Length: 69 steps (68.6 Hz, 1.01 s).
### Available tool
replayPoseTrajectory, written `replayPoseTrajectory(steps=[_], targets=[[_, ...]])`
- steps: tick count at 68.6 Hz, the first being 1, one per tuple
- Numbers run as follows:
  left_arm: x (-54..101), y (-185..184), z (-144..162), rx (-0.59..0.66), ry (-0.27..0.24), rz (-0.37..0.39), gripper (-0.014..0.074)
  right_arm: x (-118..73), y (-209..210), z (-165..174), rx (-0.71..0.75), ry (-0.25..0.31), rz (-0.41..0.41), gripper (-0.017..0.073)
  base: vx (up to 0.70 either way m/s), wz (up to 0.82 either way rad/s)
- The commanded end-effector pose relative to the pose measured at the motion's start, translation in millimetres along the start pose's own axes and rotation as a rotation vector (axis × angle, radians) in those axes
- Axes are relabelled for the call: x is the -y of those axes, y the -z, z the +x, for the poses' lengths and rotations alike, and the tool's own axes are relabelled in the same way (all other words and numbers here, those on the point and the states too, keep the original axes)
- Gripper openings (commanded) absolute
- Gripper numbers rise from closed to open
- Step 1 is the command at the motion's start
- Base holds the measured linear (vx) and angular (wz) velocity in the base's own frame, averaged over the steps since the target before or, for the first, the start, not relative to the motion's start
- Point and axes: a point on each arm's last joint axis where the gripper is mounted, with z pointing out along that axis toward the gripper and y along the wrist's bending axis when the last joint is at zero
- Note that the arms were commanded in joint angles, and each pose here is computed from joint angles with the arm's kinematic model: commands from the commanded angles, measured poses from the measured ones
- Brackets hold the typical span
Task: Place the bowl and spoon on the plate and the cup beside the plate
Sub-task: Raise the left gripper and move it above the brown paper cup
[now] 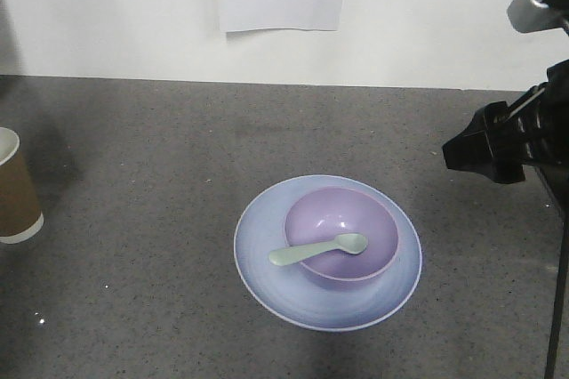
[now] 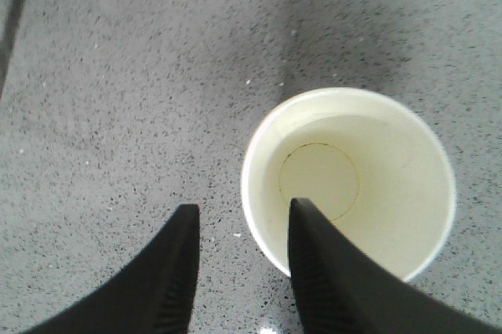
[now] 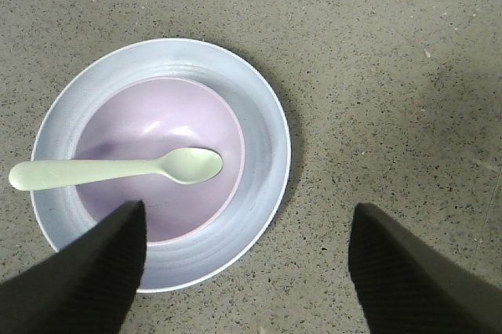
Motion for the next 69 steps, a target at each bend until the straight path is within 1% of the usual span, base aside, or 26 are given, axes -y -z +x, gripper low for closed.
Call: replayPoseTrajectory(steps=[1, 13, 19, 40, 69], targets=[[-4.9, 15, -3, 0.099, 0.04, 0.025, 0.0277, -0.8, 12, -7, 0.09, 0.007, 0.007, 0.0528, 0.0, 0.0], [-1.2, 7, -4, 0.081, 0.038, 0.051, 0.0277, -0.8, 12, -7, 0.09, 0.007, 0.007, 0.0528, 0.0, 0.0], [1.4, -2, -6, 0.057, 0.025, 0.065, 0.0277, -0.8, 12, -7, 0.09, 0.007, 0.007, 0.0528, 0.0, 0.0], [4.8, -30, -11, -0.01, 0.018, 0.056, 0.0277, -0.8, 12, -7, 0.087, 0.007, 0.006, 0.0528, 0.0, 0.0], [7.0, -51, -14, -0.059, 0.011, 0.047, 0.0277, -0.8, 12, -7, 0.086, 0.007, 0.006, 0.0528, 0.0, 0.0]])
